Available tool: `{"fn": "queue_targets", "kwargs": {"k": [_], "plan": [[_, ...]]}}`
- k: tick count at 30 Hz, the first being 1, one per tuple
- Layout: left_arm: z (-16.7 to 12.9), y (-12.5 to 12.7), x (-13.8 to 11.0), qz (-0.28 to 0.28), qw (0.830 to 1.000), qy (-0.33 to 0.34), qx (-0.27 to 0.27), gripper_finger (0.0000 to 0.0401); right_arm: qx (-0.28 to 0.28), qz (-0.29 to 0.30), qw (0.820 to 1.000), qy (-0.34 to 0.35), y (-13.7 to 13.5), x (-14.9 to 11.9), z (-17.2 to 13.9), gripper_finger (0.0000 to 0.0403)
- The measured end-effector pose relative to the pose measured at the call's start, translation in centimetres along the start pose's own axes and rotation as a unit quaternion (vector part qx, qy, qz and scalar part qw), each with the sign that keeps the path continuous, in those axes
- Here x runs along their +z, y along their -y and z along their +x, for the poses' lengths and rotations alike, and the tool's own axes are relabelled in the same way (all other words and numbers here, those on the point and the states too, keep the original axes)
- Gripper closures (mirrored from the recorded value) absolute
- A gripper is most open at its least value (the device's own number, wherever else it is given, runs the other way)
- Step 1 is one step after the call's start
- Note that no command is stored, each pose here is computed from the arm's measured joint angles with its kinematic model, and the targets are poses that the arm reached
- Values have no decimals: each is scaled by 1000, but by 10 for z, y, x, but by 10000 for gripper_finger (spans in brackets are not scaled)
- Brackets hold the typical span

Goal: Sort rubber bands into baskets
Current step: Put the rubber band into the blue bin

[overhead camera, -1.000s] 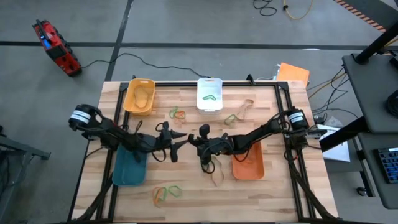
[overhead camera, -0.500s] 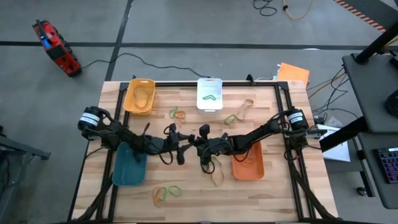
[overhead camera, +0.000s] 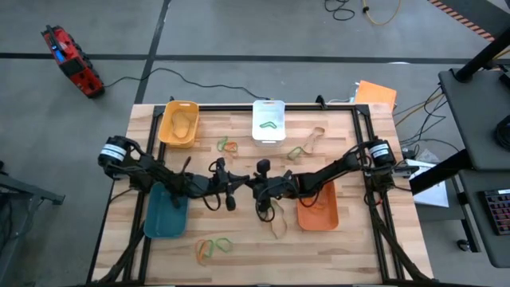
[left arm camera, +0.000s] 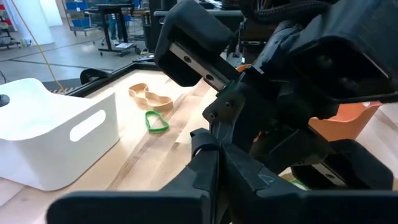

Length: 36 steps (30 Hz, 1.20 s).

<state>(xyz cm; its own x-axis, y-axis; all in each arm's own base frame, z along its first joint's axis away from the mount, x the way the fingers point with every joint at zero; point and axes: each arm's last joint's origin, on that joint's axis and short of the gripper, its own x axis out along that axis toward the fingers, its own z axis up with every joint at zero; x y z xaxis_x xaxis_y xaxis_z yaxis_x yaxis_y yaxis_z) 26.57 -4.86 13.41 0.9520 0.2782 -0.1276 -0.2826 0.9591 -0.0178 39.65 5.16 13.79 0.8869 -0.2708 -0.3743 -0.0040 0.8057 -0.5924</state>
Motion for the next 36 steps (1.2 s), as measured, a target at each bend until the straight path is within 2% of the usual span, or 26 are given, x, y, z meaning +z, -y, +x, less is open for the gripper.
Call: {"fn": "queue_targets", "kwargs": {"k": [9, 17, 23, 31, 36], "plan": [[-2, -2, 4, 4, 1000, 7, 26, 401, 3, 26, 1000, -6, 1, 0, -1, 303], [-6, -5, 9, 20, 999, -6, 44, 401, 10, 19, 1000, -19, 0, -2, -2, 236], [-13, -9, 16, 34, 997, -31, 60, 401, 10, 23, 999, -21, 0, -2, -2, 214], [-21, -12, 31, 29, 997, -25, 59, 401, -8, 62, 998, 11, 5, 4, -2, 200], [-22, -13, 32, 29, 997, -23, 61, 401, -18, 66, 997, 28, 8, 7, -1, 186]]}}
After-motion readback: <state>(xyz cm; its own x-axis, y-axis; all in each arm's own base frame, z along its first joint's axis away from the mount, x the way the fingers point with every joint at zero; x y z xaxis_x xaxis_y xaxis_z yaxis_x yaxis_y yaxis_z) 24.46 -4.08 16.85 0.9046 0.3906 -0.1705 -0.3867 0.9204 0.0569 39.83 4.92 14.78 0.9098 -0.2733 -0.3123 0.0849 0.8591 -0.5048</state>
